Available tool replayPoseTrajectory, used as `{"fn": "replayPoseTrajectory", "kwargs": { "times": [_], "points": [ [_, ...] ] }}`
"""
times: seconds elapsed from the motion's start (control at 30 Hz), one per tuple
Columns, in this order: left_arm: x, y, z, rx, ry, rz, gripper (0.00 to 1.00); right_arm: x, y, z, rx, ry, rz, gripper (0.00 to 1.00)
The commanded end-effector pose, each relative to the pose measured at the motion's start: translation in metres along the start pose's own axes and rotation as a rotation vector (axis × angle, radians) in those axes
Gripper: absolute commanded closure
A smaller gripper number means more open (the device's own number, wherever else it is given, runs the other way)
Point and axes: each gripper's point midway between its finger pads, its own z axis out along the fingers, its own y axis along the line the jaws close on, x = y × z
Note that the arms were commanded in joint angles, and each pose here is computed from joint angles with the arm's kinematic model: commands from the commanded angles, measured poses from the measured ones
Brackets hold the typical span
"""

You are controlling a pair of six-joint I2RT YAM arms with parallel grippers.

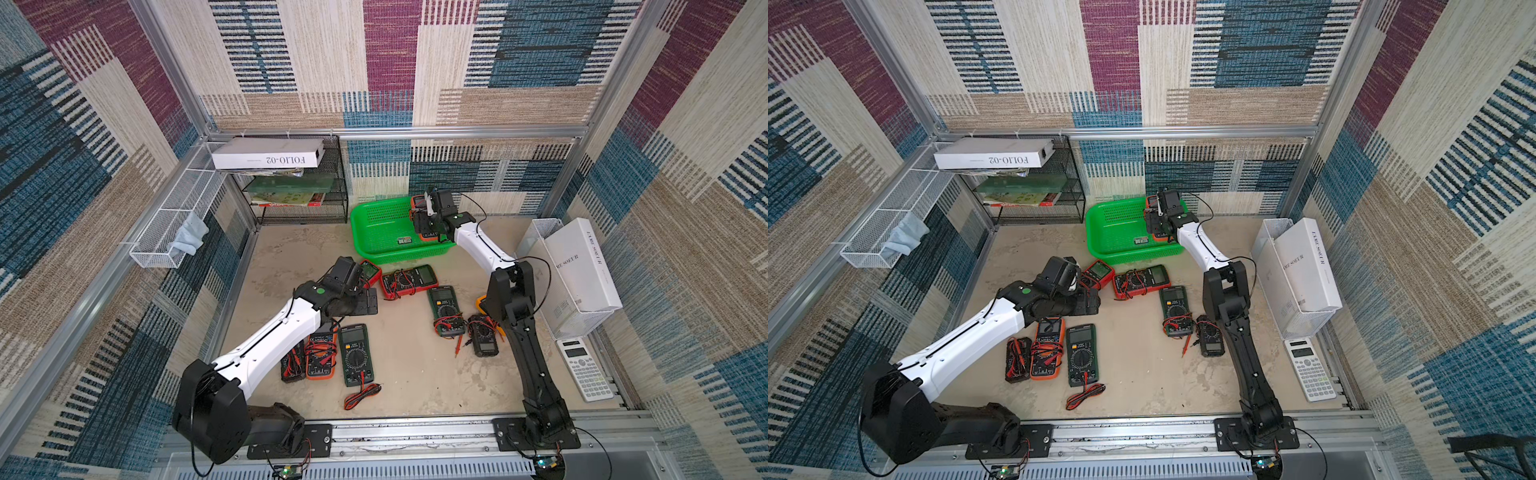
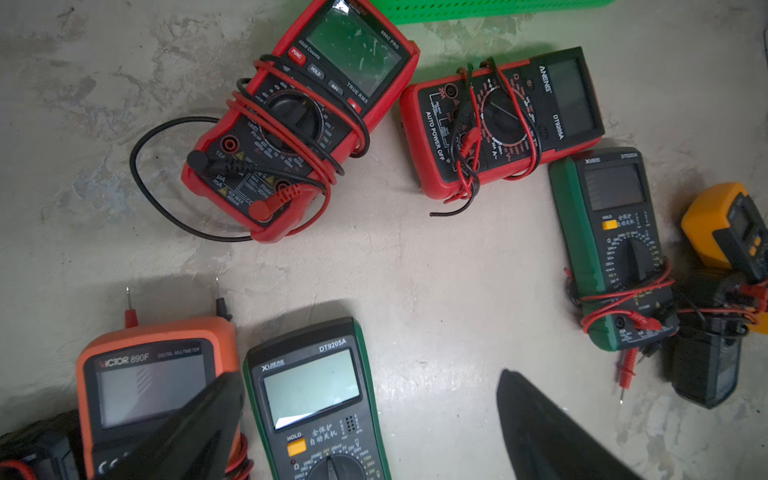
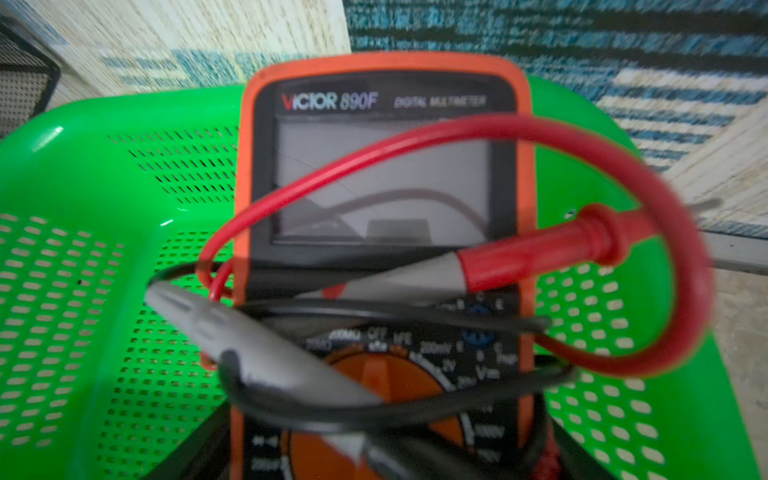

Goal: Put the multimeter into the basket
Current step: Place the multimeter in the basket.

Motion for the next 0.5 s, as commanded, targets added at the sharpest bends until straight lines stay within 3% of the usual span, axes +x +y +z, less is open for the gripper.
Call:
{"fn": "replayPoseTrajectory", "kwargs": {
  "times": [0.0,0.47],
  "points": [
    [0.000,-0.001,-0.001,0.000,-0.003,-0.006,0.00,-0.007,-0.003,0.002,0.018,-0.033,-0.022,0.33],
    [0.004,-0.006,0.000,0.000,0.001,0.006,0.00,0.024,-0.020,-0.001,0.080,0.043,-0.037,0.33]
  ]
}}
